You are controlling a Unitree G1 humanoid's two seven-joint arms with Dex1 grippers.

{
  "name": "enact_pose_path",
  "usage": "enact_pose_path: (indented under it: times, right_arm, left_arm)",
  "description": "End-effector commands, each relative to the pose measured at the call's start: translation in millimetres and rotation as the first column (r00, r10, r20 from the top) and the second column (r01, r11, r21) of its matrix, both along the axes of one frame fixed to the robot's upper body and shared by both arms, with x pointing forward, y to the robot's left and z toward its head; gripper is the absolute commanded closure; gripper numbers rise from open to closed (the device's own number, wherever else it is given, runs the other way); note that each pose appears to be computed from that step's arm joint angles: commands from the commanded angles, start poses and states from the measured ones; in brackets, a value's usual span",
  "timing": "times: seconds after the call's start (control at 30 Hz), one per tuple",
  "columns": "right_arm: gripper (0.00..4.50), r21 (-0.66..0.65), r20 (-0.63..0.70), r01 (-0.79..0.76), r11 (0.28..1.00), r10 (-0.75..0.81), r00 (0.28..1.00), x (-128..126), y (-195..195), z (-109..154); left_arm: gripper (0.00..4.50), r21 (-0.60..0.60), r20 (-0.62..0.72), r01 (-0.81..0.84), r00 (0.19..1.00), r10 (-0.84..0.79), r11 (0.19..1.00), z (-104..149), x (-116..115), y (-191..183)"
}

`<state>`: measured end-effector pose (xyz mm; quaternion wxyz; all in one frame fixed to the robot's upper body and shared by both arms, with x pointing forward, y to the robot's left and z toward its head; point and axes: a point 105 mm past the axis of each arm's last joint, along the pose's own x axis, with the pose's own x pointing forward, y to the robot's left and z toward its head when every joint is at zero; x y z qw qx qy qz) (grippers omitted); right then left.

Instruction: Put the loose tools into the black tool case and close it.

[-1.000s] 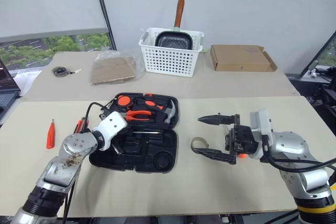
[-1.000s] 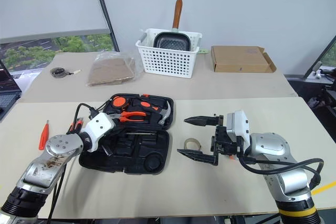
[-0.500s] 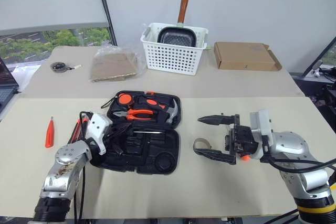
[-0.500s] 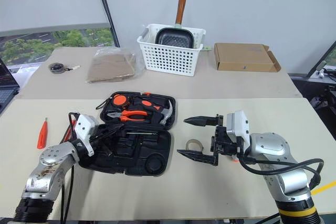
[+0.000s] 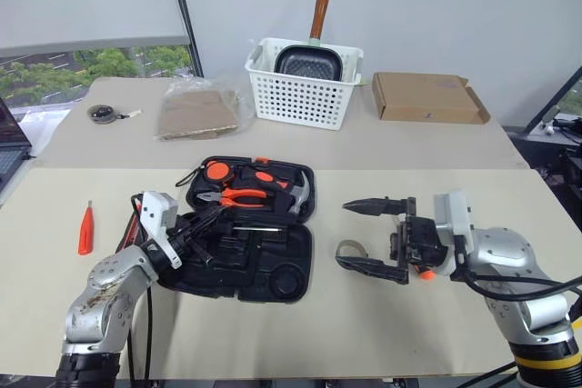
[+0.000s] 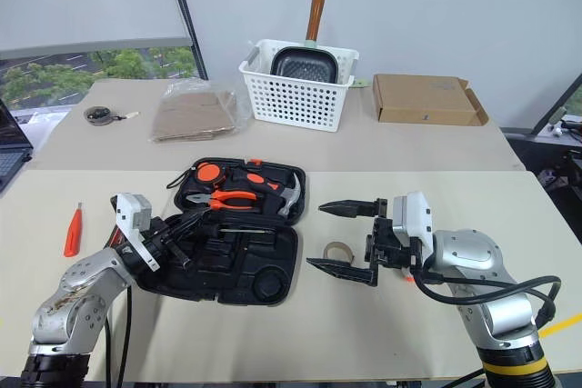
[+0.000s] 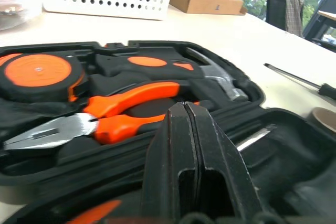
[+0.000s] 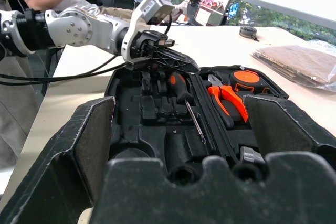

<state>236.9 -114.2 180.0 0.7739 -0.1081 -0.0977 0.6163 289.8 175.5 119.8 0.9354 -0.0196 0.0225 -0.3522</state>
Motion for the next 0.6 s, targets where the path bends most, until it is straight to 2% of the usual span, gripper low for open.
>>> enact_pose_path:
  times: [0.03, 0.3, 0.6]
  right_arm:
    - [0.0, 0.008, 0.05, -0.014, 1.0, 0.013, 0.999, -4, 2, 7]
    - [0.0, 0.003, 0.051, -0.019, 1.0, 0.018, 0.999, -4, 2, 8]
    - [0.0, -0.003, 0.055, -0.015, 1.0, 0.016, 0.998, -4, 0, 8]
  left_arm:
    - [4.46, 0.126, 0.047, 0.002, 0.999, -0.008, 0.992, 5, 2, -10]
    - [4.46, 0.271, -0.003, -0.007, 1.0, 0.008, 0.962, -15, 9, -21]
    - [4.46, 0.299, -0.128, 0.007, 0.991, 0.033, 0.954, -39, 7, -16]
